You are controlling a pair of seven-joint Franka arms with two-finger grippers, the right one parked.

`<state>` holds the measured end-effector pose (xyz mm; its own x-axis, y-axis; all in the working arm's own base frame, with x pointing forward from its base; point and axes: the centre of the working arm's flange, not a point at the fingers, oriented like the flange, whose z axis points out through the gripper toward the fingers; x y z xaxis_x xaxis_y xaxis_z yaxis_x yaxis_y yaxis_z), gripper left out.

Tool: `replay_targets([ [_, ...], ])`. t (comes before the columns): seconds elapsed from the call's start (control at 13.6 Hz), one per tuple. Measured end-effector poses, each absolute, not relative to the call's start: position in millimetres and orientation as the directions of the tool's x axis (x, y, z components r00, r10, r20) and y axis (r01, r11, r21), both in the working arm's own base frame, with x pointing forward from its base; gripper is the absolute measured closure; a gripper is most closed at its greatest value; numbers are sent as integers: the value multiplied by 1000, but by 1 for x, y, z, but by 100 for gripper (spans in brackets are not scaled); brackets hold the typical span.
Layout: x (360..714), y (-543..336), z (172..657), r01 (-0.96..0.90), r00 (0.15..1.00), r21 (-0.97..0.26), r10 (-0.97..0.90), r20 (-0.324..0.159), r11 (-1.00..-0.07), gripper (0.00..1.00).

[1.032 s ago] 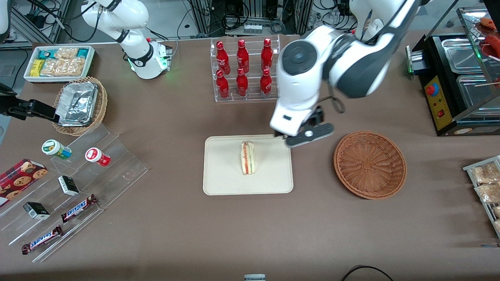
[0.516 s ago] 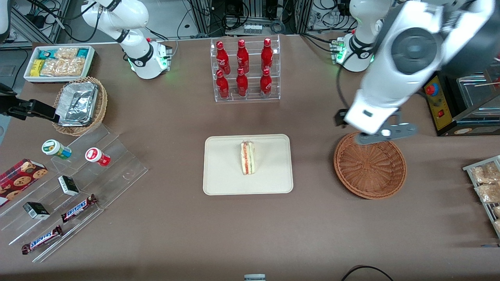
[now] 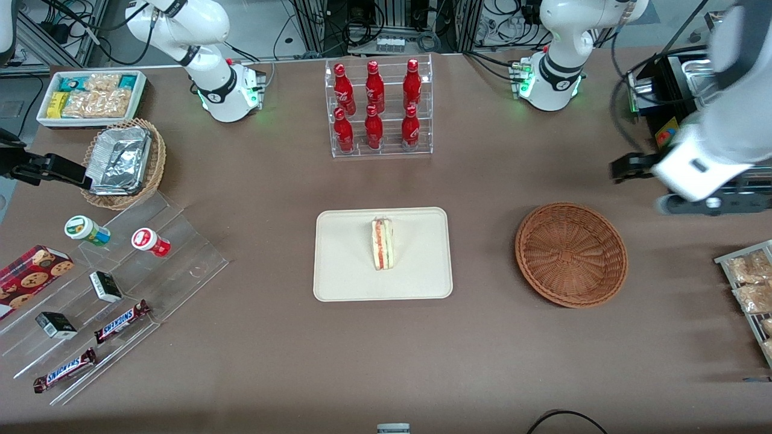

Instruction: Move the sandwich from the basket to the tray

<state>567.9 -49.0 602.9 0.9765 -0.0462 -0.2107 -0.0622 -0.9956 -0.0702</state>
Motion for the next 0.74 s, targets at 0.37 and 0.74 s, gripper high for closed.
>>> replay_targets([
  [0.37, 537, 6, 601, -52, 977, -62, -38, -210, -997, 0],
  [0.74, 516, 1, 604, -62, 983, -67, -49, -180, -996, 0],
])
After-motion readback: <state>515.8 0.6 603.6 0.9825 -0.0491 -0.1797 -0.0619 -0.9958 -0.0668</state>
